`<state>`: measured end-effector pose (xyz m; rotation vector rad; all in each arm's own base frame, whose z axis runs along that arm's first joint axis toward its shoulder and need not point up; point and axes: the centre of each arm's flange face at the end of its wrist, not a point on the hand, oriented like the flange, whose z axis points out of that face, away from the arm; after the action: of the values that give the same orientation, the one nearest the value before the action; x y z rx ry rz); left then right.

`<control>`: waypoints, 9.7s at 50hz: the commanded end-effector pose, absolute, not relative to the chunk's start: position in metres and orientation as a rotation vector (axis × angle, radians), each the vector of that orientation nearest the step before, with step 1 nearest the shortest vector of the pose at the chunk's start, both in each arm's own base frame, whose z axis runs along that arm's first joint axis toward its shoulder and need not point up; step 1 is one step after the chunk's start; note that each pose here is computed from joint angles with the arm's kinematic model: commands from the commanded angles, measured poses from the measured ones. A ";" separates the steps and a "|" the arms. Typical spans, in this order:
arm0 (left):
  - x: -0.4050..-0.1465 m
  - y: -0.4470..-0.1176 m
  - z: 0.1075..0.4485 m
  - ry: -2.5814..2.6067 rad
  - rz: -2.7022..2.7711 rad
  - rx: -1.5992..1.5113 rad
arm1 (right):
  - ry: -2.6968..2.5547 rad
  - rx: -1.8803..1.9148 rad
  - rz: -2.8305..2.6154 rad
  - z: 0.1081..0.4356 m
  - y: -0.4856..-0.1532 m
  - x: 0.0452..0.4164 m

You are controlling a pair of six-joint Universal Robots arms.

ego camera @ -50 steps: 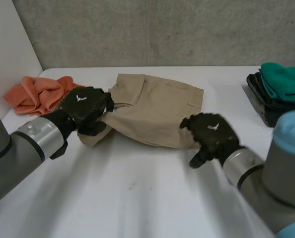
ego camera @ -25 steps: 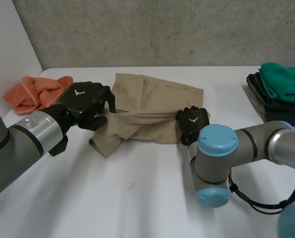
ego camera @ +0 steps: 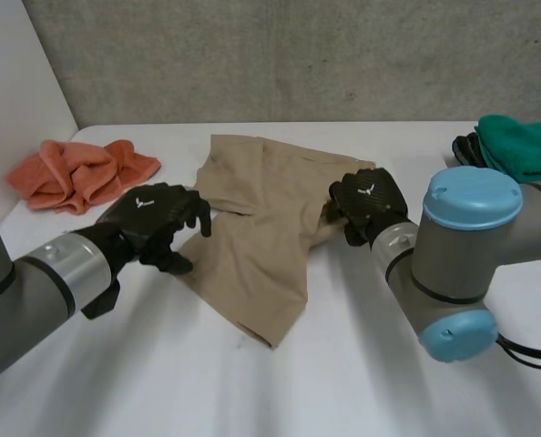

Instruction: Fold the laundry.

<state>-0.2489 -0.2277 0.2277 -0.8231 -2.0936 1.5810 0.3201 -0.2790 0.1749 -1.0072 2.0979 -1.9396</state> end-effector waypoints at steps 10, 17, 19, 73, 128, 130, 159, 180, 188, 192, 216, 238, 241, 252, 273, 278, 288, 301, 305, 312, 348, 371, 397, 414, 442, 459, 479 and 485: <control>-0.276 -0.167 0.167 -2.112 1.435 -0.990 | 2.199 -1.440 -1.772 0.204 -0.237 0.280; -0.289 -0.160 0.143 -2.141 1.403 -1.073 | 2.202 -1.386 -1.752 0.207 -0.238 0.270; -0.296 -0.160 0.139 -2.131 1.417 -1.084 | 2.207 -1.385 -1.740 0.205 -0.238 0.269; -0.260 -0.199 0.231 -2.145 1.402 -1.193 | 2.160 -1.563 -1.249 0.249 -0.245 0.203; -0.327 -0.345 0.229 -1.703 2.070 -0.761 | 2.390 -0.780 -1.761 0.220 -0.325 0.217; -0.321 -0.327 0.222 -1.759 1.980 -0.799 | 2.462 -0.781 -1.634 0.211 -0.312 0.214; -0.287 -0.290 0.200 -1.835 1.875 -0.777 | 2.646 -0.951 -2.121 0.163 -0.347 0.159; -0.284 -0.284 0.210 -1.813 1.870 -0.739 | 1.044 -2.020 -2.039 0.122 -0.229 0.354; -0.304 -0.287 0.226 -1.763 1.905 -0.740 | 1.376 -1.835 -2.078 0.157 -0.242 0.352; -0.318 -0.288 0.238 -1.747 1.925 -0.740 | 1.509 -1.322 -2.057 0.214 -0.253 0.336; -0.378 -0.272 0.222 -1.894 1.823 -0.786 | 1.964 -0.846 -1.652 0.245 -0.339 0.300; -0.393 -0.293 0.112 -2.170 1.664 -1.098 | 2.255 -1.175 -1.540 0.127 -0.383 0.290; -0.386 -0.302 0.119 -2.189 1.655 -1.078 | 2.254 -1.215 -1.574 0.132 -0.386 0.286; -0.371 -0.301 0.191 -2.018 1.651 -1.012 | 2.023 -1.351 -1.920 0.197 -0.362 0.295; -0.333 -0.217 0.309 -1.557 1.245 -0.995 | 1.764 -1.611 -1.845 0.145 -0.241 0.278; -0.332 -0.206 0.304 -1.550 1.248 -1.025 | 1.740 -1.589 -1.894 0.118 -0.252 0.282; -0.335 -0.209 0.293 -1.556 1.324 -1.008 | 1.607 -1.540 -2.085 0.098 -0.281 0.304; -0.330 -0.220 0.287 -1.601 1.320 -0.949 | 1.535 -1.483 -2.092 0.100 -0.300 0.335; -0.329 -0.222 0.287 -1.601 1.326 -0.947 | 1.500 -1.431 -2.105 0.112 -0.310 0.348; -0.327 -0.229 0.293 -1.587 1.364 -0.928 | 1.551 -1.246 -2.119 0.128 -0.334 0.358; -0.328 -0.234 0.326 -1.461 1.486 -0.767 | 1.709 -0.539 -2.711 0.191 -0.517 0.050; -0.335 -0.224 0.314 -1.478 1.430 -0.780 | 1.915 -0.471 -2.545 0.200 -0.480 0.047; -0.324 -0.203 0.338 -1.479 1.471 -0.738 | 2.147 0.019 -3.140 0.364 -0.404 -0.041; -0.308 -0.216 0.343 -1.520 1.552 -0.654 | 1.964 -0.536 -2.688 0.340 -0.385 0.046; -0.279 -0.237 0.326 -1.581 1.622 -0.581 | 1.738 -0.880 -2.550 0.301 -0.376 0.219; -0.241 -0.256 0.343 -1.552 1.856 -0.430 | 1.400 -0.555 -2.075 0.303 -0.282 0.300; -0.251 -0.245 0.265 -1.885 1.595 -0.504 | 2.011 -0.769 -1.702 0.236 -0.293 0.263; -0.256 -0.232 0.227 -1.987 1.522 -0.642 | 2.115 -0.790 -1.771 0.231 -0.292 0.240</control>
<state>-0.2519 -0.2438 0.2588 -0.5226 -1.8989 1.5866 0.2599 -0.2911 0.2334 -0.7782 2.0369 -1.6898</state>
